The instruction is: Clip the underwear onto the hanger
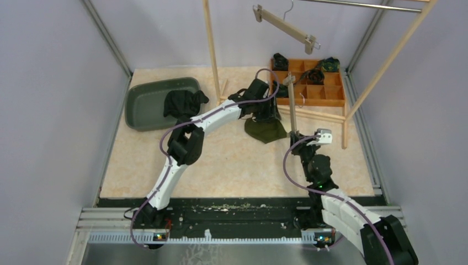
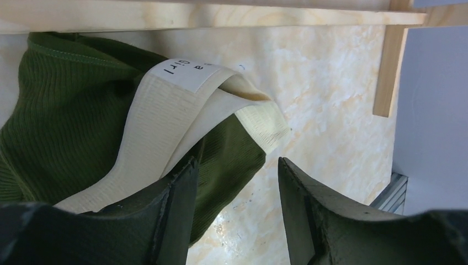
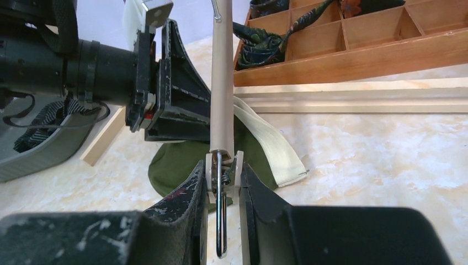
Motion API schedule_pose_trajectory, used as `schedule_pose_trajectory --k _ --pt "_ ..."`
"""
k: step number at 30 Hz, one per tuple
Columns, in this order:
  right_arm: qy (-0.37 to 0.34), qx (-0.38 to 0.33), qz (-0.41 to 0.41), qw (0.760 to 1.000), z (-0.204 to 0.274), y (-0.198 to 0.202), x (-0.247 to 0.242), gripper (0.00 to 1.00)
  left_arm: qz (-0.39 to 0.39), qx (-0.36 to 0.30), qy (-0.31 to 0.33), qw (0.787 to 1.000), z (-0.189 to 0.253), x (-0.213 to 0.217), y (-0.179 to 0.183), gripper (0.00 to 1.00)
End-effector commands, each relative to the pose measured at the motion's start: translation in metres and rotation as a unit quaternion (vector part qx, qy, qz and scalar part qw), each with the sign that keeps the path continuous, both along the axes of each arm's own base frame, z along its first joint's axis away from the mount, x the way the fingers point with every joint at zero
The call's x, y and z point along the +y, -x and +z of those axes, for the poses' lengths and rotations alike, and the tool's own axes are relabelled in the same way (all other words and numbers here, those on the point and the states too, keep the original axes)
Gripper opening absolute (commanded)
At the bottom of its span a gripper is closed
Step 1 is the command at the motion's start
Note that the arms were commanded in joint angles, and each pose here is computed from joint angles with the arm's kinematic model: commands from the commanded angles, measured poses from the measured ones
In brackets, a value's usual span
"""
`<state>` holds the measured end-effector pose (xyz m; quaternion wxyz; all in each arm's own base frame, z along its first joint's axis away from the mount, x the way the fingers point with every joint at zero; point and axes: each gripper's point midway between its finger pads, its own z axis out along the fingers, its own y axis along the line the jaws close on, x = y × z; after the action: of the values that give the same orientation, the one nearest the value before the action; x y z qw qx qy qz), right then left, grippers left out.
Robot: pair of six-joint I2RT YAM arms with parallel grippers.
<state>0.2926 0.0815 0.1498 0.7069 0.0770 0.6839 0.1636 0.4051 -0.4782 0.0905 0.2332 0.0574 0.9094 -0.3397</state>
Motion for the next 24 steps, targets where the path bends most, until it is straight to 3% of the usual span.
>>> schedule_pose_trajectory --k 1,17,24 --pt "-0.016 -0.037 -0.01 0.999 0.024 -0.002 -0.004 0.0 0.004 -0.016 0.017 1.0 0.019 0.001 0.003 0.61" --pt "-0.016 -0.032 -0.052 0.998 0.025 -0.005 -0.02 0.0 -0.011 -0.079 0.032 0.996 0.077 0.002 0.04 0.61" --pt "-0.036 -0.026 -0.062 0.997 0.031 -0.008 -0.026 0.0 -0.019 -0.028 0.013 0.999 0.03 0.017 0.075 0.61"
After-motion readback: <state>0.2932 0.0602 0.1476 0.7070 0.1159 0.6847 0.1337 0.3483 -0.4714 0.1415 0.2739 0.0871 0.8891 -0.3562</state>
